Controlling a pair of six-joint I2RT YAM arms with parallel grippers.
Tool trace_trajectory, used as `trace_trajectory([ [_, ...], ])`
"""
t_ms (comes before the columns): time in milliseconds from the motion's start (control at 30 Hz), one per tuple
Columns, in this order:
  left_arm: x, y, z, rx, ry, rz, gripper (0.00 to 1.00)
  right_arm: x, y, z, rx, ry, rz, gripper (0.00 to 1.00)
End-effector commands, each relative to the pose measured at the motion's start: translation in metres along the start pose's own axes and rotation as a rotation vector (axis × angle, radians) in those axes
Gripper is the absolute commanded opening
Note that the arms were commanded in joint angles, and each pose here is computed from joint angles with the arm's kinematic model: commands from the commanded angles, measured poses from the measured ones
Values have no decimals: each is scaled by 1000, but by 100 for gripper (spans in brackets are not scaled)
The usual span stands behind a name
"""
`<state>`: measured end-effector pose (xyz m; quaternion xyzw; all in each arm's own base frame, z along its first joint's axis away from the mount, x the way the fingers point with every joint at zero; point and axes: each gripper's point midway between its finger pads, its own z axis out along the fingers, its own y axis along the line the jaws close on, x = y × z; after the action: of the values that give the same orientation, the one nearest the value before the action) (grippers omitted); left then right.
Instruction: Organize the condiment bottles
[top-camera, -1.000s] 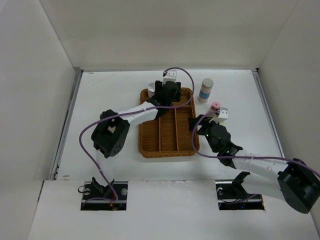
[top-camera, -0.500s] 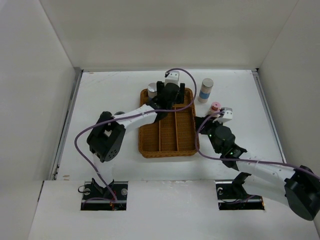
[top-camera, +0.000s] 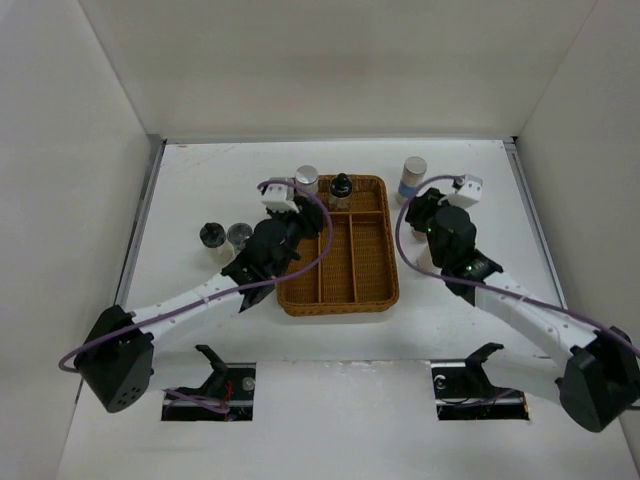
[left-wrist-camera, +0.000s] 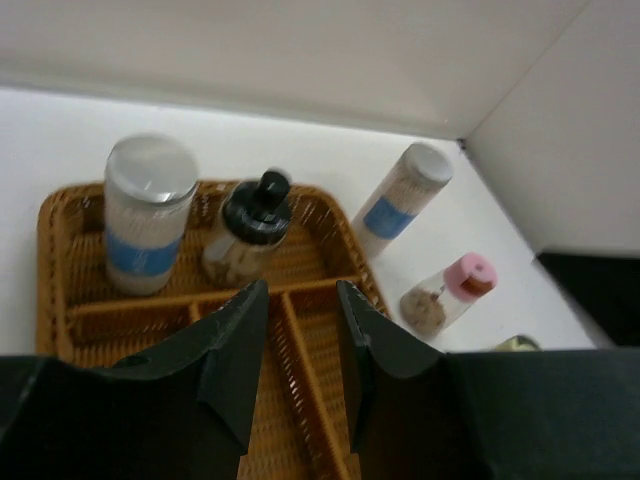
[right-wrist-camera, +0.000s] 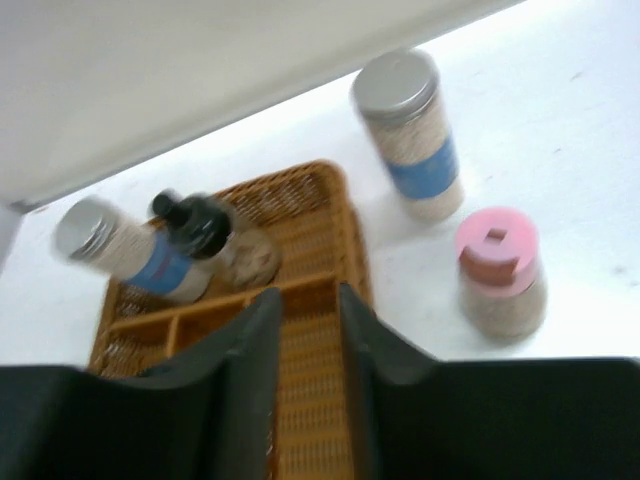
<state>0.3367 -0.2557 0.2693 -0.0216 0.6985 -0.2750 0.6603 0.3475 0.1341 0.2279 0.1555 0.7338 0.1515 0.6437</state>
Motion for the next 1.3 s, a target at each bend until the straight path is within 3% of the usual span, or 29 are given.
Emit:
trace_trajectory([
  [0,16,18,-17,8,-5,-93,30,-27,-18,27,116,-20,-89,48],
  [133,33,22,-37,74,12,-150,30,-36,-35,68,209,32,-201,78],
  [200,35,19,-42,115,11,-172,31,-33,-38,87,232,70,-239,86],
  [367,43,14,-49,178,12,-187,32,-19,-38,133,228,134,-271,94],
  [567,60,12,-46,194,55,-222,33,-1,-40,172,218,180,-321,95],
  [767,74,14,-41,195,83,-242,33,6,-56,197,240,180,-323,85],
  [867,80,13,-39,202,95,-248,33,-4,-53,200,225,126,-305,61],
  [933,83,11,-38,208,105,-255,34,-18,-45,197,200,71,-297,53],
  [1100,84,11,-37,212,102,-258,35,-75,-12,161,138,-74,-320,47],
  [1267,87,12,-36,207,110,-259,35,-90,30,131,37,-116,-308,47],
])
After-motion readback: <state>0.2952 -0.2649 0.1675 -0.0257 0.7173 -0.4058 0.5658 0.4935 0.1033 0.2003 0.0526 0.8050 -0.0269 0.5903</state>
